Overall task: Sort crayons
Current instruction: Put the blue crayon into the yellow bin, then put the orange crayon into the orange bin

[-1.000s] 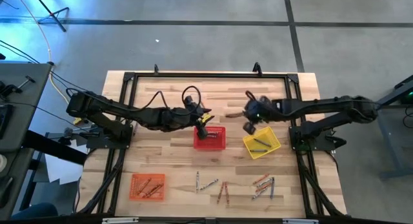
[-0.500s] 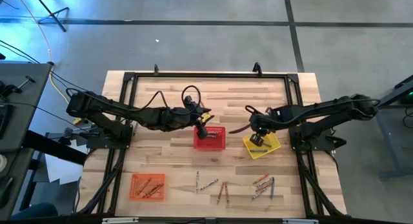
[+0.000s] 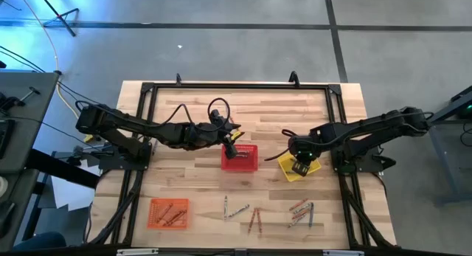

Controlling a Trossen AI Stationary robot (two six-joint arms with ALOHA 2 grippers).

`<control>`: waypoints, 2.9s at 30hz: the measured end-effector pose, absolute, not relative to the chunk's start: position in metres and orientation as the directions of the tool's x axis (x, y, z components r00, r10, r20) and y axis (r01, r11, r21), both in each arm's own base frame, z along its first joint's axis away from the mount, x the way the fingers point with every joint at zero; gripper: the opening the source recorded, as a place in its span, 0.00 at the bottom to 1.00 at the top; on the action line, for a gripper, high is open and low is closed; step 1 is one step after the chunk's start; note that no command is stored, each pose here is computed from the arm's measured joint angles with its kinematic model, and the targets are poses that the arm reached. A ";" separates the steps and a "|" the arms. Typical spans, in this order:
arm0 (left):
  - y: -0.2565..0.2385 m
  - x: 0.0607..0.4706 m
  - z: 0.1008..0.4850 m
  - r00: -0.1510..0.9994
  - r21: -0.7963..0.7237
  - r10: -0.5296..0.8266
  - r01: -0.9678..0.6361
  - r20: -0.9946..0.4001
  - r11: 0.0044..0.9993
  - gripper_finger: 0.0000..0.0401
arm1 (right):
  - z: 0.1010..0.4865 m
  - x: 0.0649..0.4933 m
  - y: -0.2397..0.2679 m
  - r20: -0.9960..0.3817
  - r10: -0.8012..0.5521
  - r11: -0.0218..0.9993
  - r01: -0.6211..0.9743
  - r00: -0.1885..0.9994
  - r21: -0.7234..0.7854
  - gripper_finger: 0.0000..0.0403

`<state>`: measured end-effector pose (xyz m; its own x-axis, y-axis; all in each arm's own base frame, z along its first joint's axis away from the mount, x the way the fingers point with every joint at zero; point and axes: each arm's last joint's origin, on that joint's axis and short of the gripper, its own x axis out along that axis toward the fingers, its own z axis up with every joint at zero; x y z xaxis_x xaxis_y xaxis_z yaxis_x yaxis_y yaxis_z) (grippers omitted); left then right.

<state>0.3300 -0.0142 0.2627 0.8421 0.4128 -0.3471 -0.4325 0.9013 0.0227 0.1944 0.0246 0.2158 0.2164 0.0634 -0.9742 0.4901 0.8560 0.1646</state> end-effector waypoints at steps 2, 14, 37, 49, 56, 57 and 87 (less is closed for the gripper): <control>-0.014 0.330 0.263 0.842 0.023 0.413 -0.433 -0.347 0.901 0.32 | 0.216 0.194 0.025 -0.975 0.063 0.848 0.504 0.214 0.166 0.08; -0.014 0.327 0.256 0.813 0.037 0.416 -0.440 -0.407 0.897 0.32 | 0.216 0.194 0.024 -0.975 0.064 0.825 0.539 0.213 0.172 0.26; 0.039 0.289 0.220 0.386 0.191 0.567 -0.681 -0.727 0.708 0.32 | 0.278 0.245 -0.011 -0.689 -0.386 0.907 0.389 0.613 -0.162 0.27; 0.053 0.285 0.219 0.337 0.233 0.578 -0.680 -0.743 0.695 0.32 | 0.210 0.310 -0.090 -0.664 -0.248 0.967 0.226 0.706 -0.121 0.27; 0.055 0.270 0.213 0.198 0.300 0.570 -0.689 -0.798 0.659 0.32 | 0.185 0.355 -0.118 -0.712 -0.215 0.974 0.198 0.669 -0.107 0.27; 0.056 0.267 0.212 0.171 0.314 0.572 -0.693 -0.802 0.649 0.32 | 0.184 0.362 -0.121 -0.713 -0.214 0.974 0.198 0.667 -0.107 0.27; 0.053 0.217 0.214 -0.279 0.667 0.648 -0.564 -0.709 0.487 0.32 | 0.147 0.405 -0.146 -0.861 -0.109 0.885 0.444 0.497 0.144 0.27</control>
